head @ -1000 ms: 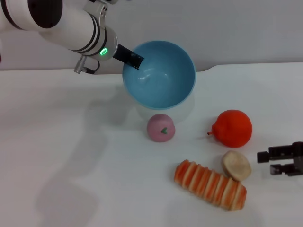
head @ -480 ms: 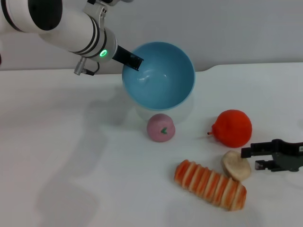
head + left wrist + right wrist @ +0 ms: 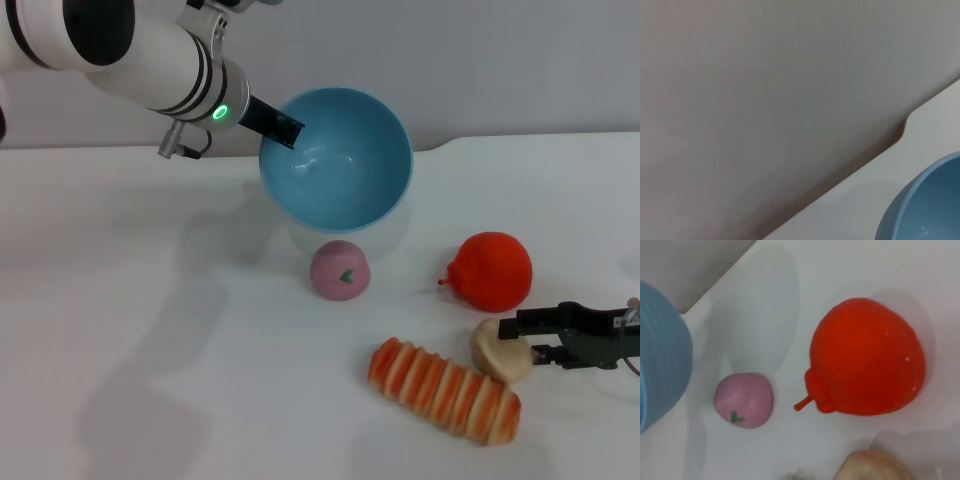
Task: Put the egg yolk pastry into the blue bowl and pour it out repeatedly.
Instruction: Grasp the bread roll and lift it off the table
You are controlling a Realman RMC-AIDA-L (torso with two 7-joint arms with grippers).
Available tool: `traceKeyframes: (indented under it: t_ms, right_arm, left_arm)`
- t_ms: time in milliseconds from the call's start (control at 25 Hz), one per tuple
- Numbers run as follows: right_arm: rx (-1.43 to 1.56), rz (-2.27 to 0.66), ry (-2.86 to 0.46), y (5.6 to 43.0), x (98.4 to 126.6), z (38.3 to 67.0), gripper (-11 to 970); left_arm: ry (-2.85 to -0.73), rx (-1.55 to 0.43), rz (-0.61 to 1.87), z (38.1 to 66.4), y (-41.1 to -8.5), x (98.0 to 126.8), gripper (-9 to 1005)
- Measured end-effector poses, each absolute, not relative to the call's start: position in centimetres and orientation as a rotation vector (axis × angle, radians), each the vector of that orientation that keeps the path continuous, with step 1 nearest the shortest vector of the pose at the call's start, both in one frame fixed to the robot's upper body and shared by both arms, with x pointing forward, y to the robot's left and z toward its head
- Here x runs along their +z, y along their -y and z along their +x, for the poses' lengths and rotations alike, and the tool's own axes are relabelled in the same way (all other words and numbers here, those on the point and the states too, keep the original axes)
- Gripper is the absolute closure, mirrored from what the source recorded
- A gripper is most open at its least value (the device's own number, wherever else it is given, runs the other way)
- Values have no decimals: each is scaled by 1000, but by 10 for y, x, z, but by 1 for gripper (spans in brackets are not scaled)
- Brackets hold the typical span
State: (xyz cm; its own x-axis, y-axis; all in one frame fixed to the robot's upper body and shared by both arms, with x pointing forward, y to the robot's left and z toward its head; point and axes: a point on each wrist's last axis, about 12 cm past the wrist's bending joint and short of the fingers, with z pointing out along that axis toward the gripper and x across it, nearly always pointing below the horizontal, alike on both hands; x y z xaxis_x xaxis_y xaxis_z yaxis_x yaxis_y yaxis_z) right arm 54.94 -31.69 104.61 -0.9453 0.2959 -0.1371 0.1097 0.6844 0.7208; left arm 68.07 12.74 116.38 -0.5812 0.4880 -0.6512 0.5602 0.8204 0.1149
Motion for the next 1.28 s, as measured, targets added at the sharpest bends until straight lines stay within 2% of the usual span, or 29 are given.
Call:
traceKeyframes:
  t_ms: [360, 880, 1120, 1280]
  right_arm:
    - [1052, 351, -2657, 313, 1038, 554, 433]
    - [1001, 197, -2644, 301, 1034, 557, 452]
    - [1007, 145, -2621, 299, 1036, 558, 669]
    - [1070, 83, -2546, 298, 1047, 559, 733]
  left_arm:
    - [-2300, -133, 762, 680, -128, 1163, 997]
    - [-2300, -134, 760, 680, -129, 1162, 996]
    - [-2301, -136, 759, 680, -129, 1162, 996]
    - [-2301, -136, 758, 680, -129, 1161, 996]
